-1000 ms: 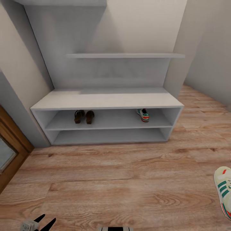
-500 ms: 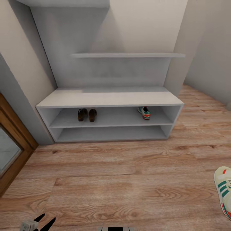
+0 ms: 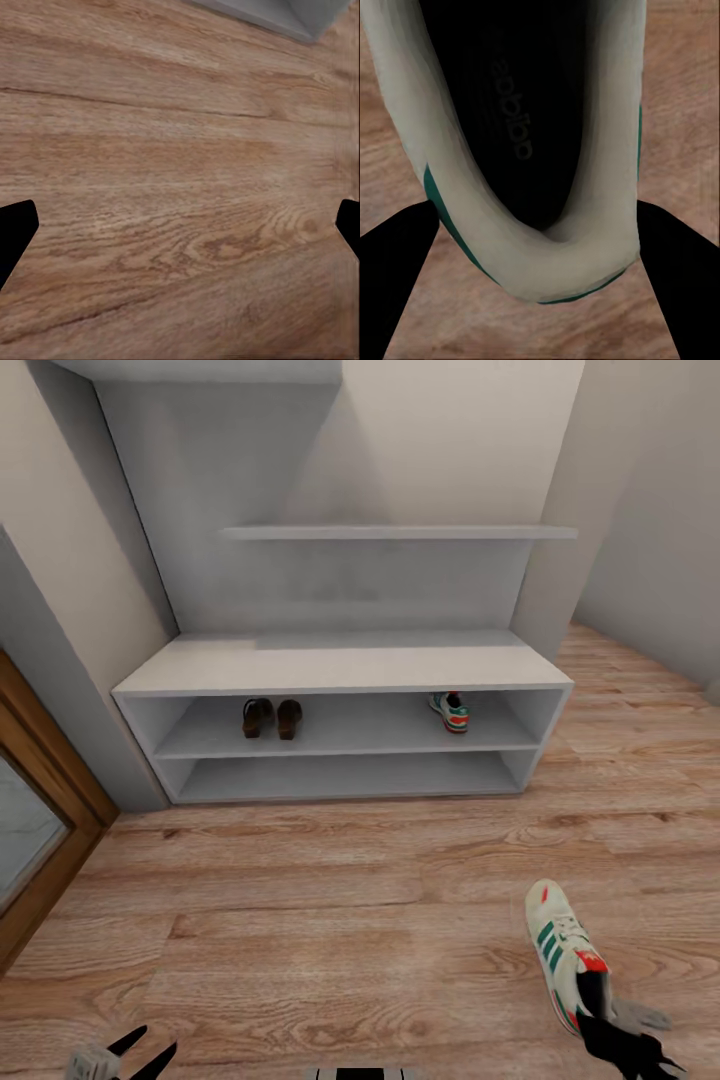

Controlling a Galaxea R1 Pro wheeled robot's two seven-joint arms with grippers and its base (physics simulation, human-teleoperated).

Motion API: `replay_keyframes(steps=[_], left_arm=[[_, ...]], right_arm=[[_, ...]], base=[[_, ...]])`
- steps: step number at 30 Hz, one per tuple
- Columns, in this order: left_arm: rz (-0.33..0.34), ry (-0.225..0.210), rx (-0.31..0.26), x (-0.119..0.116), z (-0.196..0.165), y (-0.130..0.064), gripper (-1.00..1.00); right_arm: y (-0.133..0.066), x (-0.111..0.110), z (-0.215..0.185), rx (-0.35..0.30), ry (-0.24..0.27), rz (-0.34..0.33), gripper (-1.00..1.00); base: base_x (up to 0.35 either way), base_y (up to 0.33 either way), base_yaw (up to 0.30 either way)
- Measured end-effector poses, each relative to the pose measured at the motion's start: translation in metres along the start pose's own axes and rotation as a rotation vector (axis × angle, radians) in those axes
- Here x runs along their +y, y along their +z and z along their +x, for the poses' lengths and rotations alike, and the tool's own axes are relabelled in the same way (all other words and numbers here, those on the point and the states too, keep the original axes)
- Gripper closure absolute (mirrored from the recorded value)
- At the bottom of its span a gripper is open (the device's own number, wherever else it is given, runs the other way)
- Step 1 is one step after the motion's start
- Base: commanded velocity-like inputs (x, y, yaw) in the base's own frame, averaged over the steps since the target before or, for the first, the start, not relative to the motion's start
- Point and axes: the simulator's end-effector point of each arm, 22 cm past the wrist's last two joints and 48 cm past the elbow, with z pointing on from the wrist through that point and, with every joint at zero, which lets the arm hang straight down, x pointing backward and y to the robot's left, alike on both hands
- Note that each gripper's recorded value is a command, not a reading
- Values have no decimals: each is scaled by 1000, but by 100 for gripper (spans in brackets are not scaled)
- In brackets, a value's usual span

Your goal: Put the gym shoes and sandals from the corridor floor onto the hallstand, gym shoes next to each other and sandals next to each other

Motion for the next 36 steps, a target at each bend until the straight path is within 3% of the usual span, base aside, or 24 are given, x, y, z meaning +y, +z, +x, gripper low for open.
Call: replay_keyframes(steps=[1, 2, 4, 8, 10, 16, 19, 21, 24, 30, 36], left_arm=[[15, 2, 3, -2, 0, -1, -100], [21, 3, 4, -3, 0, -2, -100], [35, 5, 7, -5, 0, -3, -100], [41, 7, 10, -6, 1, -5, -100], [42, 7, 11, -6, 1, -5, -100], [43, 9, 12, -6, 1, -6, -100], [45, 10, 11, -6, 1, -6, -100], [46, 14, 10, -6, -1, -6, -100], [54, 16, 9, -7, -1, -6, -100], [80, 16, 9, -14, -1, -6, -100], [88, 15, 9, -15, -1, -6, -100]], right_arm=[[1, 28, 4, 5, -29, -40, 100], [1, 38, 4, 5, -40, -56, 100], [-1, 81, 3, -6, -64, -113, 100], [-6, 122, -16, -49, -64, -155, 100], [-10, 139, -25, -40, -51, -163, 100], [-24, 160, -40, 54, -25, -164, 100], [-34, 183, -62, 27, -45, -189, 100], [-46, 219, -80, -13, -113, -203, 100], [-52, 238, -86, -28, -149, -141, 100], [-59, 255, -114, -30, -184, -52, 100], [-65, 269, -165, -79, -207, -38, 100]], base=[[0, 0, 0], [0, 0, 0], [0, 0, 0], [0, 0, 0], [0, 0, 0], [0, 0, 0], [0, 0, 0], [0, 0, 0], [0, 0, 0], [0, 0, 0], [0, 0, 0]])
